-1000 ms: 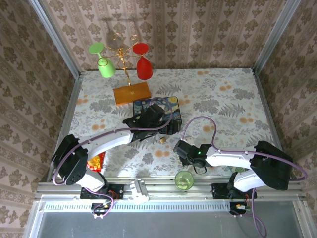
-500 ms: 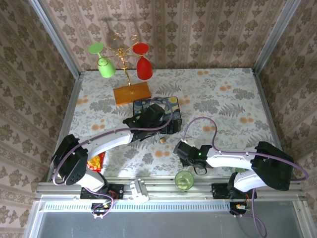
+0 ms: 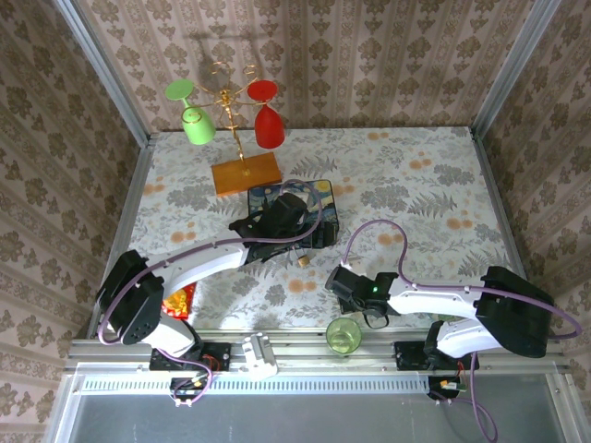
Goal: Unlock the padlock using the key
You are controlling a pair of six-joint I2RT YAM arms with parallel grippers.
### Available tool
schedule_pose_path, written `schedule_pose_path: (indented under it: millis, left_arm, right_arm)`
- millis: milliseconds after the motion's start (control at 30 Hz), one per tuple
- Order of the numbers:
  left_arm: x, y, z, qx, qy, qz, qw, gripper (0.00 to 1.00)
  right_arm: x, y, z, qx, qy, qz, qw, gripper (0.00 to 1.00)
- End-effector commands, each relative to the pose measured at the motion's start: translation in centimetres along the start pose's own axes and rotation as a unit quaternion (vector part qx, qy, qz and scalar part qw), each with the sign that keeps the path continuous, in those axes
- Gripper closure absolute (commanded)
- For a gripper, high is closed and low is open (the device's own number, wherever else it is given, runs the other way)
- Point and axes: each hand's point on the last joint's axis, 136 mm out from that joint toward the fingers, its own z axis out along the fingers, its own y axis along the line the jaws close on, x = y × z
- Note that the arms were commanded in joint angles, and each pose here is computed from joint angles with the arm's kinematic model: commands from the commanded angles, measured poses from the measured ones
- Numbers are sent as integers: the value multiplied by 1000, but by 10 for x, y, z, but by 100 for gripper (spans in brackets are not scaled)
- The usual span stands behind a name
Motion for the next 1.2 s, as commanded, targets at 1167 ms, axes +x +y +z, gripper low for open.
schedule_pose_path:
  millis: [1167]
  left_arm:
    - [-14, 38, -28, -4, -99, -10, 995, 3]
  right_arm:
    - [-109, 7, 45, 57, 1, -97, 994, 89]
